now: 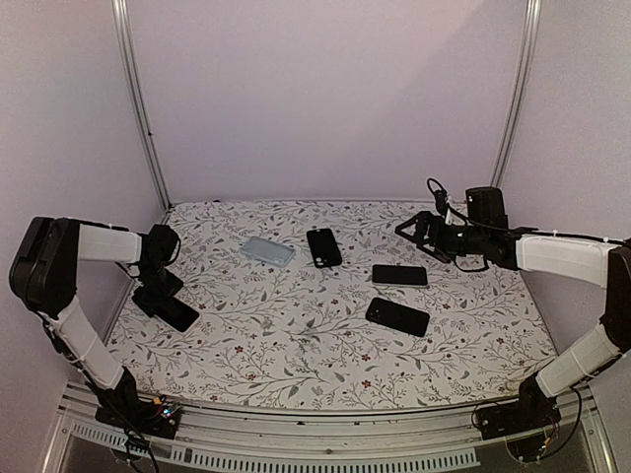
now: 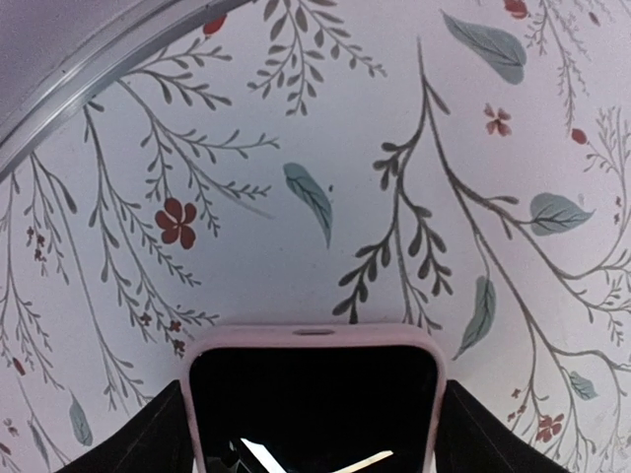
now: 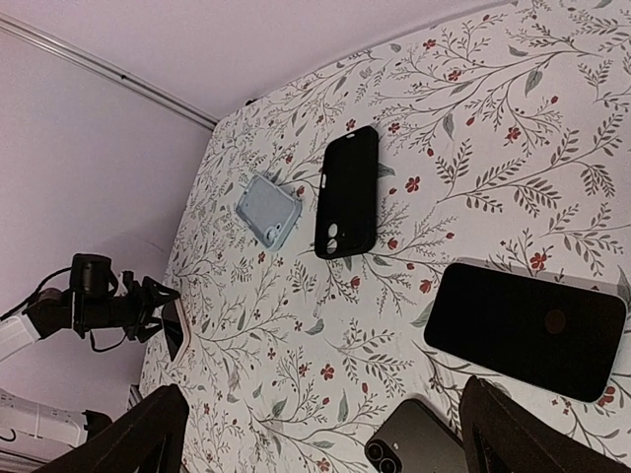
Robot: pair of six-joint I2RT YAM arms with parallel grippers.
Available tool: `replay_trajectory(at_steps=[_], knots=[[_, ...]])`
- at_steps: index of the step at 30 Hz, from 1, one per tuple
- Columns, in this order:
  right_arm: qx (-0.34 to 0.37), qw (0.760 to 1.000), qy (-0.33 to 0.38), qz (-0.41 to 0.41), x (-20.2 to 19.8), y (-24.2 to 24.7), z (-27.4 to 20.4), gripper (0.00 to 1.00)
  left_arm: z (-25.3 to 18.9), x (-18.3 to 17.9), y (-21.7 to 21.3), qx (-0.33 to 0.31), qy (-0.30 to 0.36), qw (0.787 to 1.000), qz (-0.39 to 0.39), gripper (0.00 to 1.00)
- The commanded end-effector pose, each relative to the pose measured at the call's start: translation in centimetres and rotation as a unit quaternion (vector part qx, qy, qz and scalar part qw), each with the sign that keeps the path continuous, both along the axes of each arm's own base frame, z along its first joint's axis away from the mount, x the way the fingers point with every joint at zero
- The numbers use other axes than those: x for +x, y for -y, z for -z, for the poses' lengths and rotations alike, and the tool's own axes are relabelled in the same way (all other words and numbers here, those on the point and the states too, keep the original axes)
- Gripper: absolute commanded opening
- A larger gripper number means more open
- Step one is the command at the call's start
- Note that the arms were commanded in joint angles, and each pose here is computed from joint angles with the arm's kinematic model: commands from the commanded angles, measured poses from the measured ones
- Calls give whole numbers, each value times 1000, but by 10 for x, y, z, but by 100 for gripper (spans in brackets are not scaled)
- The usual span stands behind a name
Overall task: Take the phone out of the phone case
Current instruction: Pick up the phone with the phone case from the corner of the board.
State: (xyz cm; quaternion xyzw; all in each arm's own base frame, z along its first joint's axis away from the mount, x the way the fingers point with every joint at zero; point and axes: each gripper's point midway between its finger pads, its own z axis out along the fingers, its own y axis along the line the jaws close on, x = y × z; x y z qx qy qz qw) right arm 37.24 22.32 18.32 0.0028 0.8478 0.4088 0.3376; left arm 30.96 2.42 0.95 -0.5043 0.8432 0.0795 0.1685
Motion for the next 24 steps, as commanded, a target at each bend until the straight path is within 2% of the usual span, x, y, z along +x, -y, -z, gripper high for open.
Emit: replay_trajectory(at_steps=[1,5,14,24], knots=[[16,1000,18,-16,-3,-7,-11,99,17,-14,39,-89,-14,996,8,60],[19,999,21,-27,-4,-18,-12,99,9,-3,59,-123,13,992,26,54],[24,997,18,-76,-15,-63,-7,99,-13,17,123,-208,66,974,68,54],[25,985,8,-172,-50,-147,10,99,-20,28,199,-265,83,952,127,54]])
